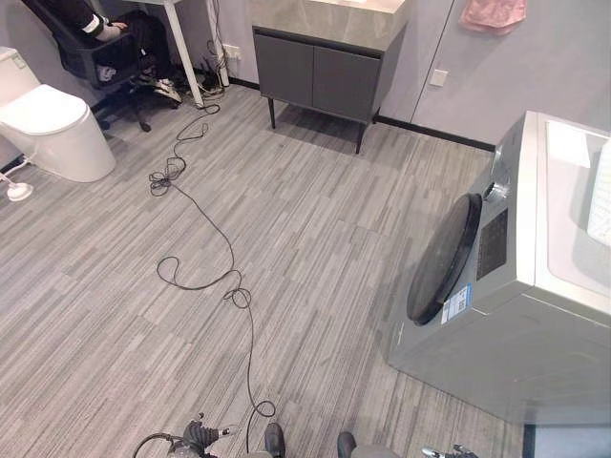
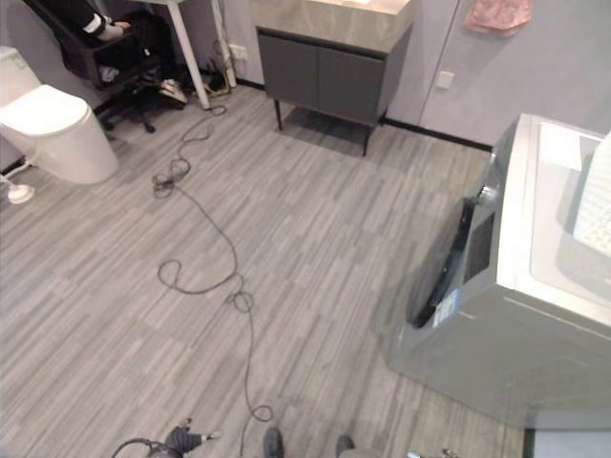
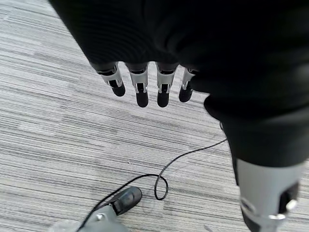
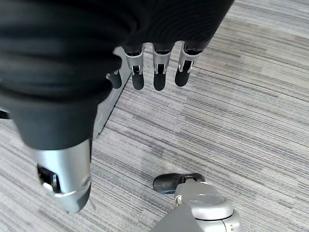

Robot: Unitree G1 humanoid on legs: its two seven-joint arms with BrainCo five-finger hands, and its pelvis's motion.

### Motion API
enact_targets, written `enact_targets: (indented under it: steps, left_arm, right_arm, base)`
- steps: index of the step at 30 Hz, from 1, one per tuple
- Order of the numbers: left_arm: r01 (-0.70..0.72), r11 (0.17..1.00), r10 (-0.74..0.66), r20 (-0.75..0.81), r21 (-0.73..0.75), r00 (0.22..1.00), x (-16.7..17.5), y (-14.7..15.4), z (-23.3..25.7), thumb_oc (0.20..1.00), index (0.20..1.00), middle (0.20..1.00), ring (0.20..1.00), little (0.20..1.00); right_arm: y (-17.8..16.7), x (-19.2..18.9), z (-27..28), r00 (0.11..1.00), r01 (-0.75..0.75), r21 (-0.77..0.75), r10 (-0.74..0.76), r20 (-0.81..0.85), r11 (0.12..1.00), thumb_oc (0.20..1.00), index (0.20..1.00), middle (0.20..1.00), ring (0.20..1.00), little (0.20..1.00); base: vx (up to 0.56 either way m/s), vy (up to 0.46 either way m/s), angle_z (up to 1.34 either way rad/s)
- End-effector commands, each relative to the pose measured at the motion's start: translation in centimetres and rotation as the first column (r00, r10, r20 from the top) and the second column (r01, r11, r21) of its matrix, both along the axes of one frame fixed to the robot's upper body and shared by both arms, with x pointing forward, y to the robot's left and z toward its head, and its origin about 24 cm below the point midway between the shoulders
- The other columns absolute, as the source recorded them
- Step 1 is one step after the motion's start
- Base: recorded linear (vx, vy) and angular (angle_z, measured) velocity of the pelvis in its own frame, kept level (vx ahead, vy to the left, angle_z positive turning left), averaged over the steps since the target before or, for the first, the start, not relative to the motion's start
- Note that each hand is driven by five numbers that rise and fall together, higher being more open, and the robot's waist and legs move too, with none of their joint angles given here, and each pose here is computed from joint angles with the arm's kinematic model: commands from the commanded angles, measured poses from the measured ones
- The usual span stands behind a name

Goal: Put brush and paste in cup on sink, flatten towel.

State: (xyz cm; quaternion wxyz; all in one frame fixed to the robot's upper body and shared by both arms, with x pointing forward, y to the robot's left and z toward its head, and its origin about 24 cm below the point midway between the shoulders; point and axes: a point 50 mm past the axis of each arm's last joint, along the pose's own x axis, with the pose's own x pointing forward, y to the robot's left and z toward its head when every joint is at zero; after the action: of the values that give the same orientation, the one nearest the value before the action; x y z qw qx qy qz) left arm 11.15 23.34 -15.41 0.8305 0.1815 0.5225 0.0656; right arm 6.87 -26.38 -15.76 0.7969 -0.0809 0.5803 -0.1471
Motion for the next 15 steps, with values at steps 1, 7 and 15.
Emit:
enact_targets:
  steps: [1,7,15]
  left_arm:
    - [0.024,0.999,-0.024,0.006,0.027,1.000,0.4,1.0,0.3,1.000,1.000,1.000,1.000,1.000]
    - [0.032,0.999,-0.032,-0.013,-0.001,0.999,0.1,0.4,0.0,1.000,1.000,1.000,1.000,1.000]
    - [0.056,0.998,-0.056,-0.006,-0.025,0.998,0.6,0.0,0.1,1.000,1.000,1.000,1.000,1.000]
  right_arm:
    - [-0.8,0.6,0.3,0.995,0.096,-0.008,-0.096,0.033,0.995,1.000,1.000,1.000,1.000,1.000]
    - [0.0,0.4,0.0,0.998,0.055,0.034,-0.056,0.009,0.998,1.000,1.000,1.000,1.000,1.000]
    - [-0.1,0.6,0.0,1.000,0.010,0.013,-0.010,-0.010,1.000,1.000,1.000,1.000,1.000,1.000]
  base:
    - [0.00,0.000,0.00]
    - [0.03,0.013,-0.05]
    - [0.00,0.000,0.00]
